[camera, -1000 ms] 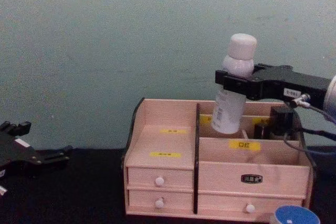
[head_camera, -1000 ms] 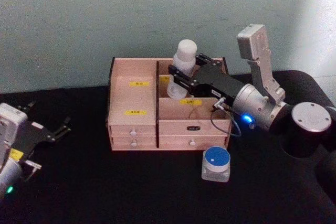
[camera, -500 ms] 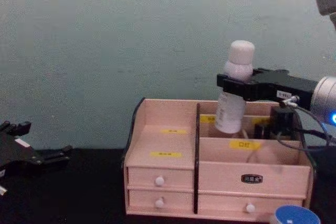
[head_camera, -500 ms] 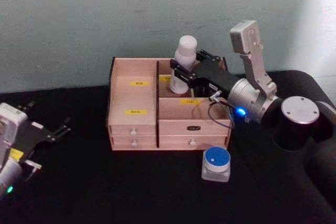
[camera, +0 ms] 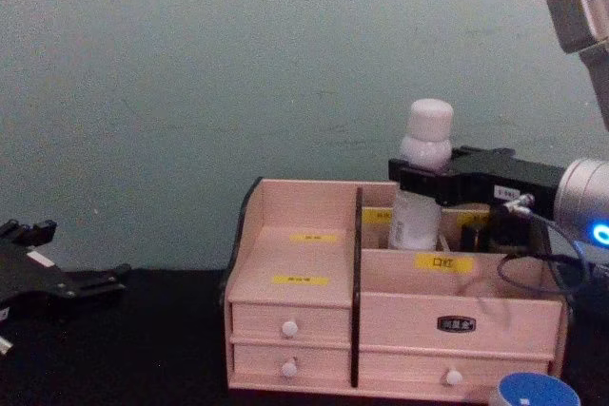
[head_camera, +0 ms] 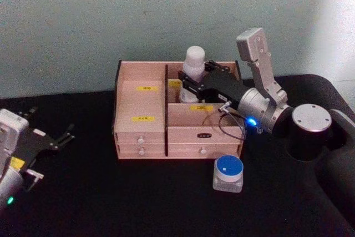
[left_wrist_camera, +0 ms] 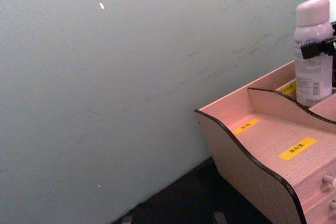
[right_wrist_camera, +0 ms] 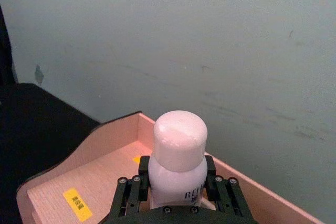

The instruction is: Pick up the facial cleanser and watermelon frost from the table and place them into the tiered storage box.

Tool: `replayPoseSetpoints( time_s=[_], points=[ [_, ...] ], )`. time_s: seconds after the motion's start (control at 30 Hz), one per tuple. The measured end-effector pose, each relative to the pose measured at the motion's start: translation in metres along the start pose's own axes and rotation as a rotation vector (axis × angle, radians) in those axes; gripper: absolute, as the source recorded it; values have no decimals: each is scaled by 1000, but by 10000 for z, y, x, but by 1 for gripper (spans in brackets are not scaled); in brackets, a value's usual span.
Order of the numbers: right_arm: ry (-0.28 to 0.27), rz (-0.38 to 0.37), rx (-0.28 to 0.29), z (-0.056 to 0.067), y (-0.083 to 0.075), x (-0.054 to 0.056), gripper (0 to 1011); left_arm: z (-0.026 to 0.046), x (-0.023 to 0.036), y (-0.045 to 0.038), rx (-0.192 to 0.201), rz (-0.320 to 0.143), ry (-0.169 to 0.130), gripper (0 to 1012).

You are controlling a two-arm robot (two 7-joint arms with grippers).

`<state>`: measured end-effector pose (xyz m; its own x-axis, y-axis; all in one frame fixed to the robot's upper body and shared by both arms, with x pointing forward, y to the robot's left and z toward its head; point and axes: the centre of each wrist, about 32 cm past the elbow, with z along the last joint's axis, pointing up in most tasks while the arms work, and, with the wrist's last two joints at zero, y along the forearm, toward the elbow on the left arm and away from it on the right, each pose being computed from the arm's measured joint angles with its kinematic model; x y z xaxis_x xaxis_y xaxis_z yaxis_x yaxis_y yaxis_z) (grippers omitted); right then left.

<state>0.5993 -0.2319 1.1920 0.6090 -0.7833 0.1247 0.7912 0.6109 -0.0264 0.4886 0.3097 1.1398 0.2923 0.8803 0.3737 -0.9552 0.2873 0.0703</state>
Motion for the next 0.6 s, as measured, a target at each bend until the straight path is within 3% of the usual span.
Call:
replayPoseSetpoints(
  time_s=[0.6],
  points=[
    [11, 14, -65, -99, 33, 0, 593, 0, 0, 0, 0, 0, 0, 1001]
  ],
)
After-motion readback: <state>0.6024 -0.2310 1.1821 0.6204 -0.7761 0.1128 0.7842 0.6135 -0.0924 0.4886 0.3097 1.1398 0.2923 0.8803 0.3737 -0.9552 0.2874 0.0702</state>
